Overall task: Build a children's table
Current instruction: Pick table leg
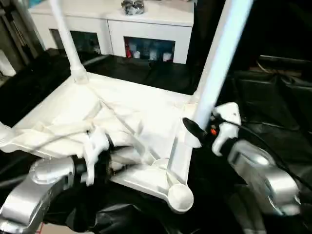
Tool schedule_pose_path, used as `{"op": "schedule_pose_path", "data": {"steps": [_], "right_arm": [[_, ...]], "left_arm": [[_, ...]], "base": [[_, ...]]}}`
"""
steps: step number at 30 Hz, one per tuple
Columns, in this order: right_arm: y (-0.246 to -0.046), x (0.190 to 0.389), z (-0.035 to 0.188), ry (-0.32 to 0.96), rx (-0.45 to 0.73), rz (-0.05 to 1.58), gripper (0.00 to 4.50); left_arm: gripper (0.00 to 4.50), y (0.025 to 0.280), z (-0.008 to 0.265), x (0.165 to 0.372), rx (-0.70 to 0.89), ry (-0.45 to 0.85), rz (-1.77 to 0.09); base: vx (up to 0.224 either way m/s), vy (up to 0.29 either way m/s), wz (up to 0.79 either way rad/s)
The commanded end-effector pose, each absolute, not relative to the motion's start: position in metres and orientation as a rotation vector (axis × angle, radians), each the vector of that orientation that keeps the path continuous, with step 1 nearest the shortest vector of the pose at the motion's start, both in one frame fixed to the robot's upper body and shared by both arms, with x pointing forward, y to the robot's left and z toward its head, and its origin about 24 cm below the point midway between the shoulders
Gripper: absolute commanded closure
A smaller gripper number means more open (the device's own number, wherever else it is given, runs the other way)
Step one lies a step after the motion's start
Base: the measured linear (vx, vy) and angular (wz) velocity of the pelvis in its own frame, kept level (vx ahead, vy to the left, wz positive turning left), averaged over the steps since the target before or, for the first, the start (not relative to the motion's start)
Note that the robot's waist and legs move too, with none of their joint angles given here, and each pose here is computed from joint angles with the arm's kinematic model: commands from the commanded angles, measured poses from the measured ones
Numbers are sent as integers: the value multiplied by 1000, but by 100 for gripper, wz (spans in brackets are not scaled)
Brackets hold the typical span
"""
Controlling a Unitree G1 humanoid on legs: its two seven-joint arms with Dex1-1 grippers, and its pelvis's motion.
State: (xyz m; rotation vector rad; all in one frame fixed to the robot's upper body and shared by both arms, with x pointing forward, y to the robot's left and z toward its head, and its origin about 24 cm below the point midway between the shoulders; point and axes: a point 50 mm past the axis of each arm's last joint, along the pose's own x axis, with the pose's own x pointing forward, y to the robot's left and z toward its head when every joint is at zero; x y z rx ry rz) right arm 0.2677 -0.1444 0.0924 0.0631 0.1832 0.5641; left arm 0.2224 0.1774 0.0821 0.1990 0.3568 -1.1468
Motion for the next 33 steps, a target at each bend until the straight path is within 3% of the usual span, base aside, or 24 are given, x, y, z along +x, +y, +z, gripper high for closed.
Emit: {"op": "schedule_pose_path", "data": {"steps": [1,6,13,21,33], "right_arm": [[-148,265,98,163,69,563,259],[-172,265,93,161,33,328,259],[-175,269,86,203,-15,327,259],[-156,277,69,252,-49,385,259],[-150,290,77,206,-3,401,259]], "left_arm": [[158,176,82,219,229,381,-1184],[158,203,72,206,379,504,-1147],[158,222,70,193,427,635,-1130],[158,195,47,204,428,603,-1150],[158,149,30,234,459,498,-1084]], "base": [[0,0,0],[0,0,0],[0,0,0],[0,0,0],[0,0,0]]}}
